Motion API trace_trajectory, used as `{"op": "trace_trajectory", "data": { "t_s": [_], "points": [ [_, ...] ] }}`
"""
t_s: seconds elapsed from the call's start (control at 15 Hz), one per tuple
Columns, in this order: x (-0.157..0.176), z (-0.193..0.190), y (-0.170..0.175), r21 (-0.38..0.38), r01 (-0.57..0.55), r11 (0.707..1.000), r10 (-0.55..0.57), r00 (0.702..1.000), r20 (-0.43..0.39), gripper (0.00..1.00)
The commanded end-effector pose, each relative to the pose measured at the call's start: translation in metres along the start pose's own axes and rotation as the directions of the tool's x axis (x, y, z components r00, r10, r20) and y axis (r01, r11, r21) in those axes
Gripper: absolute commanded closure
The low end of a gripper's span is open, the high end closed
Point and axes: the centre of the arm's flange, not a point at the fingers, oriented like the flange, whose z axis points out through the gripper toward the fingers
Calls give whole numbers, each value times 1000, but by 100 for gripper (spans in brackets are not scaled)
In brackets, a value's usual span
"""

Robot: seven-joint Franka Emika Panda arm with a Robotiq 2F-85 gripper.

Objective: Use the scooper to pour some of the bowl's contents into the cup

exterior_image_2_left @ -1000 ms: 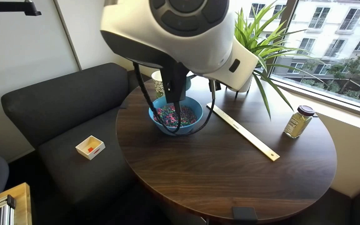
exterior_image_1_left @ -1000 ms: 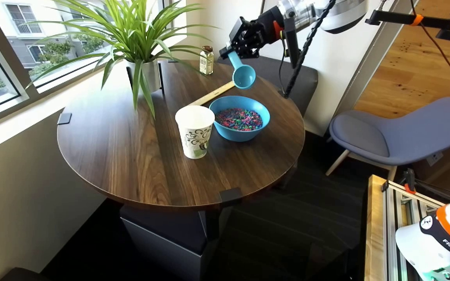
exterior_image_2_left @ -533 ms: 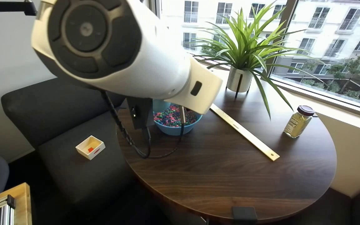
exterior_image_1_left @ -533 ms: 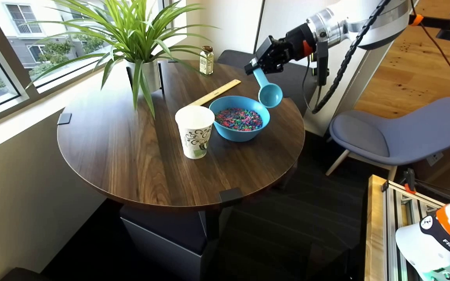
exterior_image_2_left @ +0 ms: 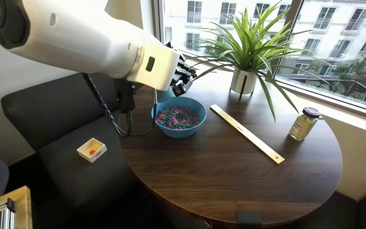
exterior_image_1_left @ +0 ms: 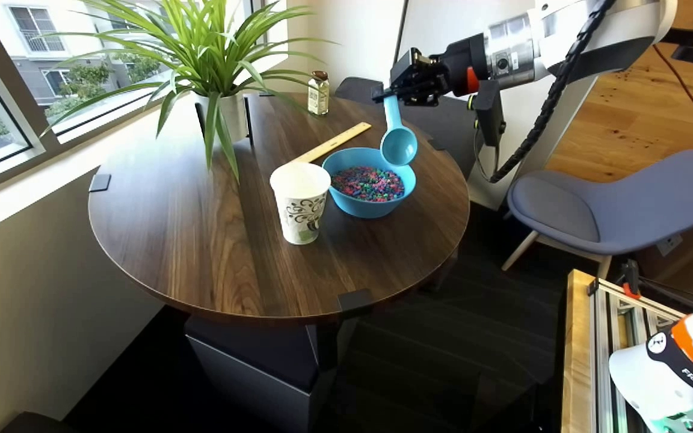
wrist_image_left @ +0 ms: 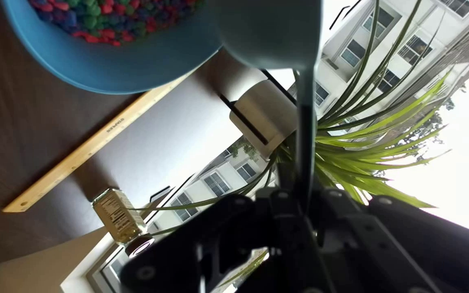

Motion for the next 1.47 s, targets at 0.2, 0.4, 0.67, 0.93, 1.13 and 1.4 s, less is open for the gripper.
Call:
{"op": "trace_trajectory", "data": {
  "t_s": [0.2,0.4,0.67,0.93,1.13,1.4],
  "points": [
    [2,8,5,32,35,999,-33,998,-49,98],
    [20,11,10,76,158,985,-152,985,-79,98],
    [31,25,23,121,251,960,-245,968,-59,98],
    [33,22,26,102,245,964,-243,969,-37,92],
    [29,32,32,97,242,965,-241,970,-20,98],
    [27,43,41,112,330,937,-321,943,-86,98]
  ]
}}
